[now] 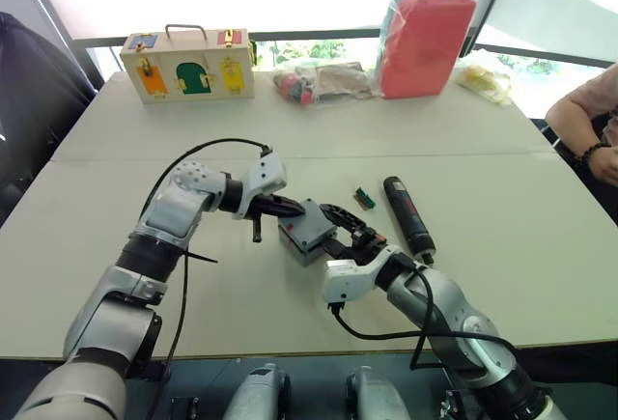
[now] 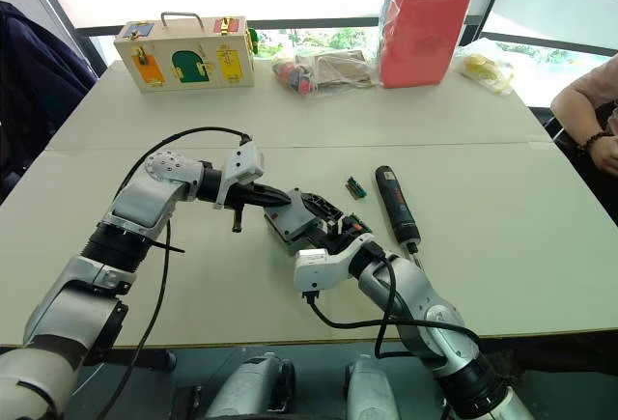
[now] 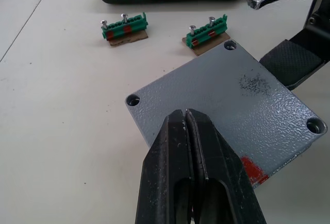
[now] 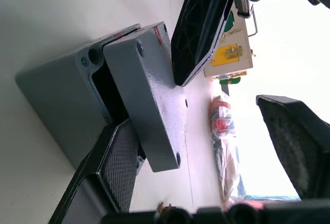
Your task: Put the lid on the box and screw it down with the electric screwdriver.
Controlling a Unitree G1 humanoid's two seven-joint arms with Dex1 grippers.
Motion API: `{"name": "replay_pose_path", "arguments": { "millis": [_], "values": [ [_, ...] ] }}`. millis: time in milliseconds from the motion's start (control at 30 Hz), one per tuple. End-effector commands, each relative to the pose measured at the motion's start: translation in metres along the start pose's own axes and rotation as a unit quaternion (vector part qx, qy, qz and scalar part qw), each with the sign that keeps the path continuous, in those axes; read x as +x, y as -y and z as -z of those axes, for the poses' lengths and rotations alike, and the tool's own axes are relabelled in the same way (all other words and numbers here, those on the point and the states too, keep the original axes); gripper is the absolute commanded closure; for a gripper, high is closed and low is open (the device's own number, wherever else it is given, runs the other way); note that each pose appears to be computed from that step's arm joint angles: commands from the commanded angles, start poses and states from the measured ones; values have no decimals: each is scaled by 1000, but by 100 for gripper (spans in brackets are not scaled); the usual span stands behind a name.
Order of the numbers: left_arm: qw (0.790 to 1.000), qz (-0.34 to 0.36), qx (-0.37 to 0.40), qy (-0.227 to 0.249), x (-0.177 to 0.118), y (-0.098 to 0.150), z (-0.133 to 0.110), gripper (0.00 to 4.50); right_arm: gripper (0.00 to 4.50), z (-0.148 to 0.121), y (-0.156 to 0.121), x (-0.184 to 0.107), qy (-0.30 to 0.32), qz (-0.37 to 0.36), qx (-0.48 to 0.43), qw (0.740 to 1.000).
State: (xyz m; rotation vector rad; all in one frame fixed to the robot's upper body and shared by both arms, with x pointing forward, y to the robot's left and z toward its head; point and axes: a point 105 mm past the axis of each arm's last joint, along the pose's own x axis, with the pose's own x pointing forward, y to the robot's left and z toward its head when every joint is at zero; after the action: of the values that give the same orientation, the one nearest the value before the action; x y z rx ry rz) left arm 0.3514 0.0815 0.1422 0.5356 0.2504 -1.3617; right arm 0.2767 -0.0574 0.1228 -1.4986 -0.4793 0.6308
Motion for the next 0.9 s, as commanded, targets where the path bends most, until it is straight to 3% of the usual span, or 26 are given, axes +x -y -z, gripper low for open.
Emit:
{"name": "replay_pose_path", "arguments": {
  "millis": [33,300,467,700,733,800,900],
  "values": [
    [997,21,-19,-65,11,14,36,450,71,-2,5,-9,4,2,2,1000],
    [998,27,-8,-51,18,20,36,450,71,1,13,-24,-2,13,7,1000],
    [1000,4,-17,19,12,9,11,450,71,8,12,-35,-17,21,27,999],
    [993,2,-24,115,-22,-1,-37,450,71,17,16,-43,-27,40,86,995],
    [991,2,-24,130,-29,-3,-46,450,114,17,17,-43,-20,40,101,994],
    [987,-6,-31,157,-42,-9,-62,450,146,19,20,-45,-13,47,139,989],
    [983,-13,-45,178,-55,-15,-74,450,262,21,27,-47,-11,64,201,977]
  ]
}}
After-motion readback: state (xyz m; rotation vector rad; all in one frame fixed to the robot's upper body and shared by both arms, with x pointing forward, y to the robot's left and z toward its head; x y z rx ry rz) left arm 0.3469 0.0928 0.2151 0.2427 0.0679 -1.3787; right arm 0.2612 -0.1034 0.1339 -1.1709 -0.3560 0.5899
